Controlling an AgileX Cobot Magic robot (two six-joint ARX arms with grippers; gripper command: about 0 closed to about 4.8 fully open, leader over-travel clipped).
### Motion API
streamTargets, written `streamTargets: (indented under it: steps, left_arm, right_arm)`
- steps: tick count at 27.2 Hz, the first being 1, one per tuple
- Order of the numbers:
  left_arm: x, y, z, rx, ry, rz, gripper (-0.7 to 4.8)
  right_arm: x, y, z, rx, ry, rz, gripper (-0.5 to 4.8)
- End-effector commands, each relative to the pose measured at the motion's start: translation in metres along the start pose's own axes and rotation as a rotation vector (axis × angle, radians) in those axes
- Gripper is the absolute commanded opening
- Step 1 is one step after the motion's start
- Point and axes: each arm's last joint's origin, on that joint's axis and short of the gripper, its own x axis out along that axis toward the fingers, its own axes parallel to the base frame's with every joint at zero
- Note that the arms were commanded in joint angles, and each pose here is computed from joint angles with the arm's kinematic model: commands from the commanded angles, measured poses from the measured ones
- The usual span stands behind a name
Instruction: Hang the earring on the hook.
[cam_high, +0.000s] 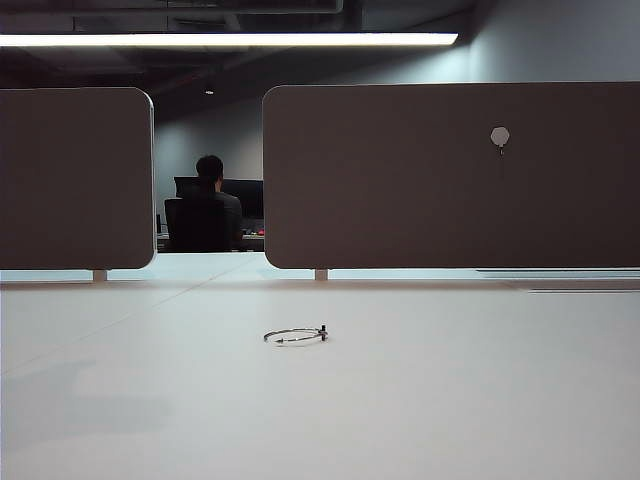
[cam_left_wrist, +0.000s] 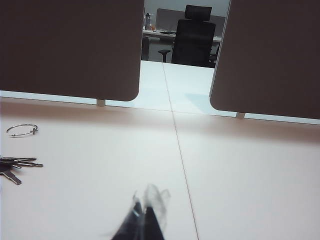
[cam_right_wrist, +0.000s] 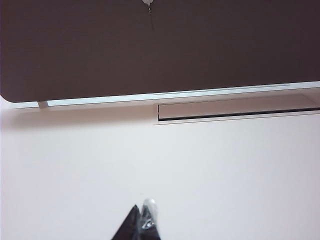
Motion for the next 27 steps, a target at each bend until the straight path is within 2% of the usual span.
streamTargets:
  steps: [1,10,11,12,14,15,18,22,27]
  left_arm:
    - [0.0,0.0,0.001,0.004,-0.009,0.0,-0.06]
    - [0.0,0.0,0.001,0.002,-0.004,-0.001,-0.04]
    - [0.0,0.0,0.002,-0.005,-0.011,-0.002,0.1]
    - [0.0,-0.001,0.004,-0.015,-0.021,-0.008,0.67]
    - [-0.001,-0.002,0.009,-0.049,-0.032,-0.027,3.51]
    - [-0.001,-0.002,0.011,-0.063,-0.027,-0.037,4.79]
    - [-0.004,-0.005,0.023,-0.108,-0.018,-0.097,4.79]
    - [-0.01,-0.01,0.052,-0.152,-0.076,-0.19,4.79]
    - [-0.006,-0.015,0.084,-0.158,-0.055,-0.279,4.79]
  right_arm:
    - [0.0,0.0,-0.001,-0.003,0.005,-0.002,-0.01]
    - [0.0,0.0,0.003,-0.001,-0.007,0.008,0.02]
    - [-0.001,0.001,0.008,0.0,-0.026,0.032,0.32]
    - [-0.002,0.003,0.015,0.005,-0.052,0.067,1.16]
    - [-0.006,0.007,0.033,0.003,-0.101,0.147,3.96]
    - [-0.008,0.008,0.04,0.002,-0.104,0.168,4.58]
    - [-0.012,0.012,0.065,-0.001,-0.095,0.222,4.72]
    - [-0.006,0.017,0.099,-0.002,-0.083,0.278,4.72]
    - [0.028,0.031,0.127,0.005,0.115,0.428,4.72]
